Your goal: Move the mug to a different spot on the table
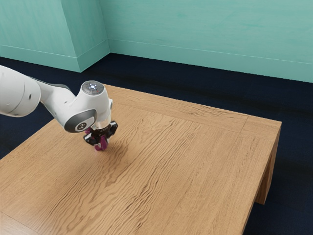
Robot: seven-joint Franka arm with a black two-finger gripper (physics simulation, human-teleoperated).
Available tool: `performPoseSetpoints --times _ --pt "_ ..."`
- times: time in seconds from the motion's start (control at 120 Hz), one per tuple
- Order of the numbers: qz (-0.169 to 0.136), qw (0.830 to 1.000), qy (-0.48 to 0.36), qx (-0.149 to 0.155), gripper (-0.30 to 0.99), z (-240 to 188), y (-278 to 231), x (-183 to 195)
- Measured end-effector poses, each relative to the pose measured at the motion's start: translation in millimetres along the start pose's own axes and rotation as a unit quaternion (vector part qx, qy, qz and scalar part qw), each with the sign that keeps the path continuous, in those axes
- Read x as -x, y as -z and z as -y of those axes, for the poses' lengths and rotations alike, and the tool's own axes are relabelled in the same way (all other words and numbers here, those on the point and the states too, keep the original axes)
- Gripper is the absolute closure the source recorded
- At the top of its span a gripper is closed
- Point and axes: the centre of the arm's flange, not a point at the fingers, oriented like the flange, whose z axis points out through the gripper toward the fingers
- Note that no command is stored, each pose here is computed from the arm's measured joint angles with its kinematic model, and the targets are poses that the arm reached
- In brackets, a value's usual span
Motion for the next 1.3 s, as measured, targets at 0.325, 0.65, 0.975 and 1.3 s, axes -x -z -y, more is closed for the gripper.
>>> performPoseSetpoints --times 0.325,0.65,0.975,1.3 --pt "-0.010 1.000 -0.022 -0.007 0.63 -11.4 33.0 9.0" --pt "-0.016 0.998 -0.053 -0.023 0.76 11.6 91.5 82.7" --pt "-0.089 0.990 -0.105 -0.024 0.78 28.2 85.0 129.5" --pt "-0.076 0.994 -0.080 -0.002 0.78 25.7 60.6 180.3"
